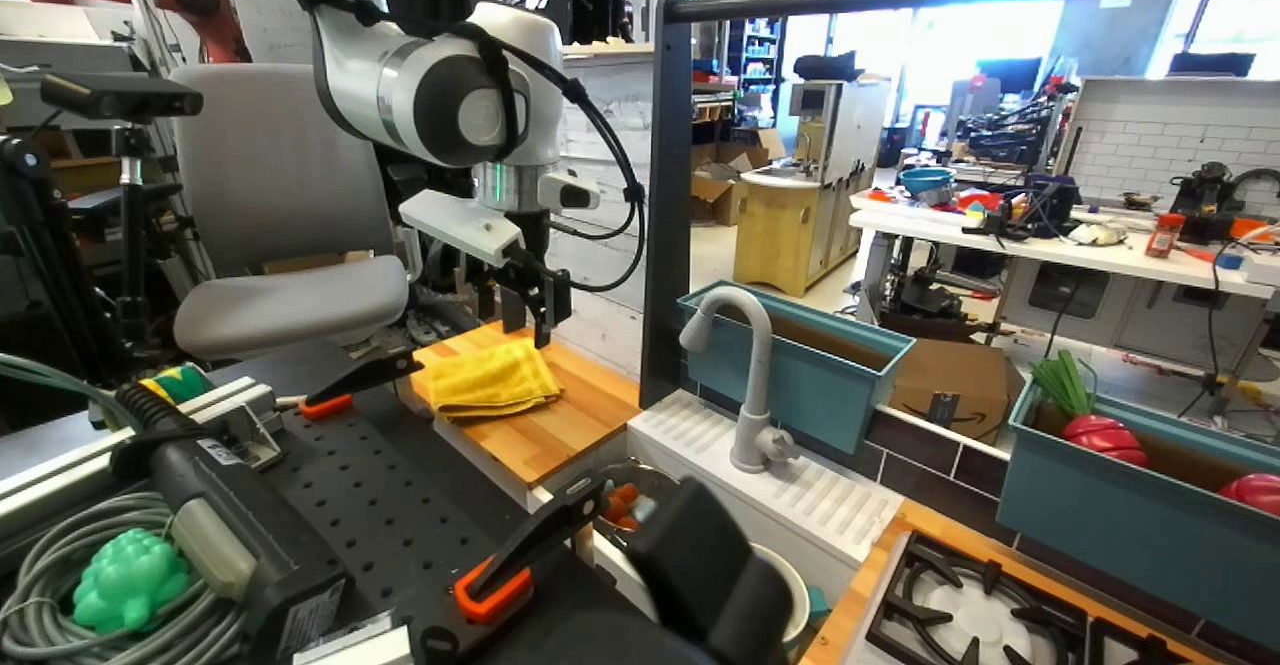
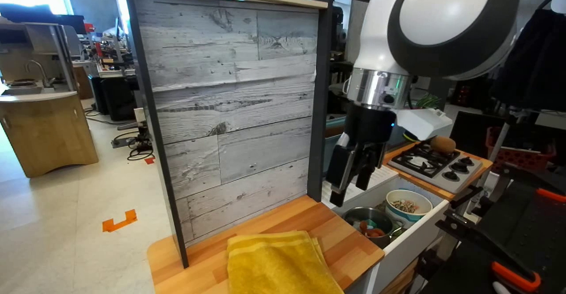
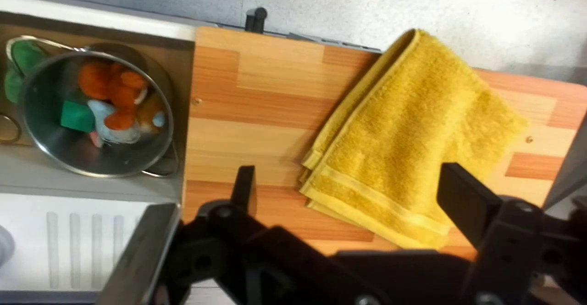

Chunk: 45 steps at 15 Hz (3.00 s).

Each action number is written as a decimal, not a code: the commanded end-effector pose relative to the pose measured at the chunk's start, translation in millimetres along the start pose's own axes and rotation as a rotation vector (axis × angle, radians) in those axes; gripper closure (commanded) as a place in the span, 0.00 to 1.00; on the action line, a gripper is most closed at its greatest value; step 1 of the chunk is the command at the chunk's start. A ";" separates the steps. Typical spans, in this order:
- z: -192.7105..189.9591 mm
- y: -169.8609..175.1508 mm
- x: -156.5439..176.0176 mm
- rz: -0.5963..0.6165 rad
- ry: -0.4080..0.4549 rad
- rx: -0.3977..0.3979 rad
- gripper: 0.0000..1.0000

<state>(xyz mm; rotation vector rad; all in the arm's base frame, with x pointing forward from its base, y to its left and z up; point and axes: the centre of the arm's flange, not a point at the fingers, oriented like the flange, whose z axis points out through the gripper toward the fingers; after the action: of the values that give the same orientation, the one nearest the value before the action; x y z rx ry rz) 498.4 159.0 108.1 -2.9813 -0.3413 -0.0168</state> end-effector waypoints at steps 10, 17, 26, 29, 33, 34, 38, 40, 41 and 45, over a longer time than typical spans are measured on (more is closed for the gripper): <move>126.8 -97.1 126.7 -0.133 0.026 0.048 0.00; 129.6 -106.3 109.7 -0.216 -0.010 0.033 0.00; 103.4 -108.9 72.4 -0.308 -0.030 -0.029 0.00; 125.6 -97.4 63.8 -0.330 -0.045 -0.084 0.00; 140.3 -89.6 61.0 -0.333 -0.085 -0.067 0.00; 145.2 -87.6 58.1 -0.333 -0.094 -0.068 0.00; 156.3 -73.0 64.1 -0.308 -0.064 -0.090 0.00; 160.0 -36.4 79.7 -0.255 0.015 -0.143 0.00; 157.4 -19.3 85.9 -0.231 0.052 -0.170 0.00; 162.9 10.5 84.9 -0.187 0.111 -0.198 0.00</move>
<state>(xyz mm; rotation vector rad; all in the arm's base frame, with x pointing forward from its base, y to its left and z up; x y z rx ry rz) 585.1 192.6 -30.3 -3.0966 -0.6658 -0.1996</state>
